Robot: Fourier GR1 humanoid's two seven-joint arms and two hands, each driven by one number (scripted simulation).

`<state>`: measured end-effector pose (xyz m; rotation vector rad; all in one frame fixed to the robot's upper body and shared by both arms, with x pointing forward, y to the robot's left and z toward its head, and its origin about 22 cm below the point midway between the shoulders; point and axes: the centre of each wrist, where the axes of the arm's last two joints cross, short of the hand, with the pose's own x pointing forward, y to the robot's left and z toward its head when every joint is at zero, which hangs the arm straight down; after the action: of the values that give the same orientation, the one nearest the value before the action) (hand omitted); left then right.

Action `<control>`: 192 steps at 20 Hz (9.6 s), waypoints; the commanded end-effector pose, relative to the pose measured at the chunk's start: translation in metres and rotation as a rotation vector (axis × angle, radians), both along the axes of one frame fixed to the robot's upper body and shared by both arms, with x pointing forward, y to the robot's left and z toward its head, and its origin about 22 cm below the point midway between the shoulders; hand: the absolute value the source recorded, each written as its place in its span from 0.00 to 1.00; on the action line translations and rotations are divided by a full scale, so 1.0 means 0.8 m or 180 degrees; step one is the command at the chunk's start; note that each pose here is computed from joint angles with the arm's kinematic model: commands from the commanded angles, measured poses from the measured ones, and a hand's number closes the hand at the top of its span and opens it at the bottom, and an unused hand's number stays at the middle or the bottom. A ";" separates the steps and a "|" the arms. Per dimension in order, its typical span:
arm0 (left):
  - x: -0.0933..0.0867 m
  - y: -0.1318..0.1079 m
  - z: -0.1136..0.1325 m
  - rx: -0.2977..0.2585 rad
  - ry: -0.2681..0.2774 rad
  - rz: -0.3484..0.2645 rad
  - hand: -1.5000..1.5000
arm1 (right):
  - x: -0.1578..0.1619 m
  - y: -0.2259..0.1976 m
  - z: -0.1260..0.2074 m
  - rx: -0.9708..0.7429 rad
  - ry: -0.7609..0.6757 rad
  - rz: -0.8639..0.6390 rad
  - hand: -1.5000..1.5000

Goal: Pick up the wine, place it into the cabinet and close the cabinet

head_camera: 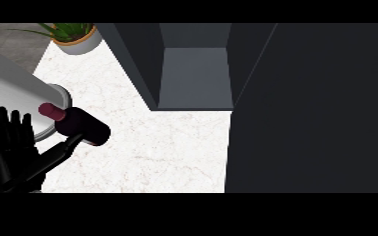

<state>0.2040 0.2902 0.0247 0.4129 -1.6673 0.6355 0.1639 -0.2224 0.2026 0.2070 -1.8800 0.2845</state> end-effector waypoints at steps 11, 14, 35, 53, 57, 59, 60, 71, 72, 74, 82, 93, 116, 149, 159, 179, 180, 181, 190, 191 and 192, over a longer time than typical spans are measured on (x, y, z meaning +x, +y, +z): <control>0.021 0.025 -0.057 -0.0086 0.0056 -0.0142 0.00 | -0.040 -0.010 0.018 0.0070 -0.0181 0.0151 0.00; 0.010 0.003 -0.074 -0.0112 0.0022 -0.0248 0.00 | -0.034 0.004 0.015 0.0167 -0.0179 0.0089 0.00; -0.005 0.022 -0.150 -0.0169 0.0128 -0.0177 0.00 | -0.054 -0.008 0.020 0.0058 -0.0200 0.0120 0.00; 0.045 0.018 -0.185 -0.0464 -0.0194 -0.0358 1.00 | -0.043 -0.010 0.018 0.0147 -0.0234 0.0139 0.00; 0.059 0.010 -0.176 -0.0481 -0.0220 -0.0631 1.00 | -0.035 -0.015 0.024 0.0048 -0.0184 0.0123 0.00; 0.064 0.003 -0.174 -0.0240 -0.0128 -0.0704 1.00 | -0.060 0.001 0.033 0.0073 -0.0162 0.0183 0.00; 0.067 0.009 -0.173 -0.0212 -0.0112 -0.0739 1.00 | -0.039 0.002 0.032 0.0094 -0.0191 0.0135 0.00; 0.044 0.012 -0.173 0.0301 -0.0137 -0.1575 1.00 | -0.026 0.009 0.015 0.0091 -0.0137 0.0079 0.00; 0.027 0.009 -0.180 0.0336 -0.0148 -0.1754 1.00 | -0.028 0.004 0.024 0.0097 -0.0142 0.0102 0.00; 0.029 0.004 -0.173 0.0330 -0.0213 -0.2001 1.00 | -0.028 -0.004 0.015 0.0070 -0.0140 0.0059 0.00; 0.017 0.012 -0.107 0.0692 -0.0722 -0.1799 1.00 | -0.039 -0.005 0.022 0.0036 -0.0132 0.0110 0.00; 0.022 -0.050 0.010 0.0401 -0.0778 -0.2263 1.00 | -0.041 -0.006 0.009 0.0152 -0.0136 0.0067 0.00; 0.053 -0.233 0.132 0.0110 -0.0747 -0.2614 1.00 | -0.032 -0.002 0.008 0.0150 -0.0123 0.0111 0.00; 0.118 -0.295 0.053 0.0377 -0.0609 -0.2008 1.00 | -0.040 -0.016 0.020 0.0037 -0.0143 0.0147 0.00; 0.135 -0.275 0.006 0.0719 -0.0605 -0.1904 1.00 | -0.022 -0.011 0.018 0.0074 -0.0191 0.0053 0.00; 0.208 -0.244 0.004 0.0498 -0.0449 -0.1804 1.00 | -0.031 -0.017 0.020 0.0134 -0.0142 0.0119 0.00; 0.216 -0.248 0.018 0.0435 -0.0399 -0.1813 1.00 | -0.033 -0.005 0.006 0.0135 -0.0109 0.0140 0.00; 0.222 -0.243 0.008 0.0465 -0.0398 -0.1771 1.00 | -0.017 -0.018 0.007 0.0142 -0.0211 0.0153 0.00; 0.245 -0.245 0.021 0.0587 -0.0276 -0.1701 1.00 | -0.044 -0.021 0.011 0.0107 -0.0106 0.0181 0.00; 0.250 -0.247 0.013 0.0618 -0.0293 -0.1694 1.00 | -0.022 -0.007 0.007 0.0087 -0.0049 0.0231 0.00; 0.259 -0.257 0.035 0.0696 -0.0287 -0.1613 1.00 | -0.017 -0.026 0.002 0.0072 -0.0140 0.0203 0.00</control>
<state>0.3978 0.0926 0.0356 0.0621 -1.8371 0.0994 0.1647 -0.2330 0.1934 0.2094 -1.8697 0.3031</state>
